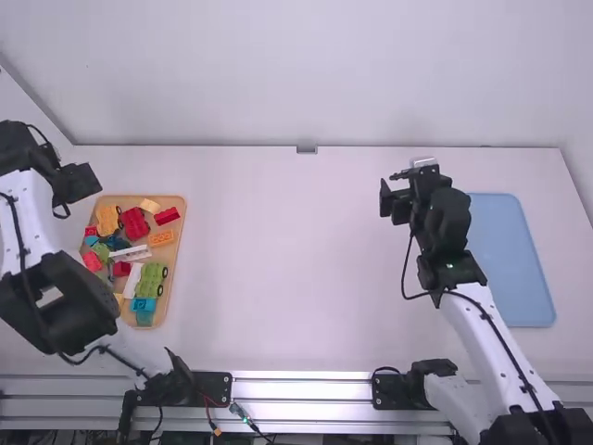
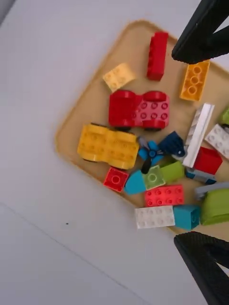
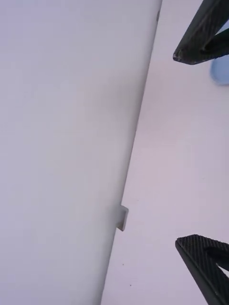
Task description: Assemble lego blocks to make yellow taxi
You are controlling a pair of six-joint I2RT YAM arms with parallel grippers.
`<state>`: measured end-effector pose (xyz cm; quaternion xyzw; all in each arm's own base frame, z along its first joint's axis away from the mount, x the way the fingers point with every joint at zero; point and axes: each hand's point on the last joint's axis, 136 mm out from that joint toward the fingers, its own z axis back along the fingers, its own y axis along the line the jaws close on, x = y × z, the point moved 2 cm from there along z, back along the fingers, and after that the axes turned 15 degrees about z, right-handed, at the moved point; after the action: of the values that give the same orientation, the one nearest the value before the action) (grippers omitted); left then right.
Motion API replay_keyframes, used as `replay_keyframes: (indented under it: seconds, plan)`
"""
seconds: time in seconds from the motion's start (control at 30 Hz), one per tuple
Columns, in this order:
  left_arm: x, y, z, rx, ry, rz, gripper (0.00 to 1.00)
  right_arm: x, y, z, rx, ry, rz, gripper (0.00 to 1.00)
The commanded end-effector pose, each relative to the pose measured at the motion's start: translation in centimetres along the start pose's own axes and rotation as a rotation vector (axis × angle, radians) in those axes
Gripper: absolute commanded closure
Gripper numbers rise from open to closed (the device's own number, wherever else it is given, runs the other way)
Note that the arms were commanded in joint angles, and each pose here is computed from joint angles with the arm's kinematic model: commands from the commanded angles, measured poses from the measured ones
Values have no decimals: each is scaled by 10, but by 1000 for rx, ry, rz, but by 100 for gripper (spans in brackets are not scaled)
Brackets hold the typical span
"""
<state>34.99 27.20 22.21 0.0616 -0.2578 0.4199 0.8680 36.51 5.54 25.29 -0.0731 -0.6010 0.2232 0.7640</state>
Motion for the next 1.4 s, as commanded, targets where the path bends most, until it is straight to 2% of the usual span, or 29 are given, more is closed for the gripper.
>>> replay_keyframes:
  seconds: [0.0,0.4,0.77,1.13,1.3,1.37]
  plan:
    - [8,6,-11,-15,25,-24,4,16,-5,-3,-11,-27,2,3]
    - [13,17,-75,21,166,-80,1,16,-2,-9,9,-20,-19,1]
    - [-10,14,-142,27,364,-179,1,20,10,-9,48,-29,-11,1]
    - [-27,5,-169,14,384,-242,6,17,11,-9,53,-17,-12,1]
    - [-33,7,-180,18,379,-217,11,17,11,-9,53,-17,-12,1]
    - [-34,7,-183,21,375,-221,17,16,11,-9,53,-16,-12,1]
